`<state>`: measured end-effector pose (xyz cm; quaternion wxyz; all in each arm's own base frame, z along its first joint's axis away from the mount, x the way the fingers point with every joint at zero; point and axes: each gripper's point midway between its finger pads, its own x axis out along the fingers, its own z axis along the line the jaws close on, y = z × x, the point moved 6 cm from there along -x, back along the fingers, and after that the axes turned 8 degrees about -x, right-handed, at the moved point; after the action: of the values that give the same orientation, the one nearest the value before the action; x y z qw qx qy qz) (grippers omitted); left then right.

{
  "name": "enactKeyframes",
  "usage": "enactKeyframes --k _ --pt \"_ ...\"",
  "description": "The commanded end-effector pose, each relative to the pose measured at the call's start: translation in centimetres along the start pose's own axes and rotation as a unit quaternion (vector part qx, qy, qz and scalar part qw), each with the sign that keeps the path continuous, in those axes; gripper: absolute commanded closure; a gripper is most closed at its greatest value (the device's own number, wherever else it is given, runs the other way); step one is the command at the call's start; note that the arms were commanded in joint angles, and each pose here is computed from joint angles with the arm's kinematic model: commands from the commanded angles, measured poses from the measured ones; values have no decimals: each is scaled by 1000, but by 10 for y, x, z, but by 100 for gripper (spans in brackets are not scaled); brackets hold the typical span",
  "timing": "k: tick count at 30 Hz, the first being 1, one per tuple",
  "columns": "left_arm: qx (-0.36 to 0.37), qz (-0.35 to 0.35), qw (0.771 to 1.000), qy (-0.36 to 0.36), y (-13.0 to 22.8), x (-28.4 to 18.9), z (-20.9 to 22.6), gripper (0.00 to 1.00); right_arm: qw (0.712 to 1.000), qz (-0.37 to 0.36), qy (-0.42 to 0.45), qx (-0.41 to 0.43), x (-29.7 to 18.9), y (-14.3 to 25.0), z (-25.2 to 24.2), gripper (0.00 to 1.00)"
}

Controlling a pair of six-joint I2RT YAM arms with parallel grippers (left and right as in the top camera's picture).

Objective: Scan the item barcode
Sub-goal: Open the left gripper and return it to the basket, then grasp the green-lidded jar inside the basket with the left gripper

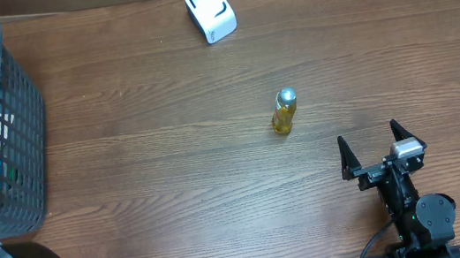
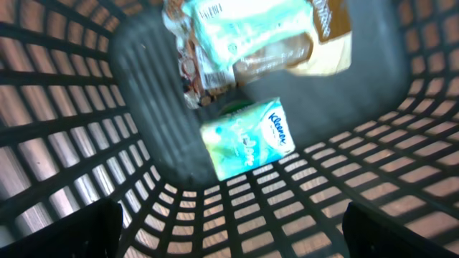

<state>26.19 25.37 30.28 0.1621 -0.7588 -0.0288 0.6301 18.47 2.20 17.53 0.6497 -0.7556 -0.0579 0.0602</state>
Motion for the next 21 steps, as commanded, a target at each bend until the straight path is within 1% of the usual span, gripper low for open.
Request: enactKeyframes --k 1,5,11,16,21 --pt "33 39 999 -6 0 24 -4 1 1000 0 2 1 0 3 0 0" --pt "50 72 996 -26 0 49 -5 0 1000 0 2 1 0 3 0 0" --pt "51 114 991 -53 2 88 -7 0 1000 0 2 1 0 3 0 0" --pt "51 130 989 -58 3 102 -8 1 1000 0 2 1 0 3 0 0" --pt "50 123 990 -51 0 103 -11 0 1000 0 2 1 0 3 0 0"
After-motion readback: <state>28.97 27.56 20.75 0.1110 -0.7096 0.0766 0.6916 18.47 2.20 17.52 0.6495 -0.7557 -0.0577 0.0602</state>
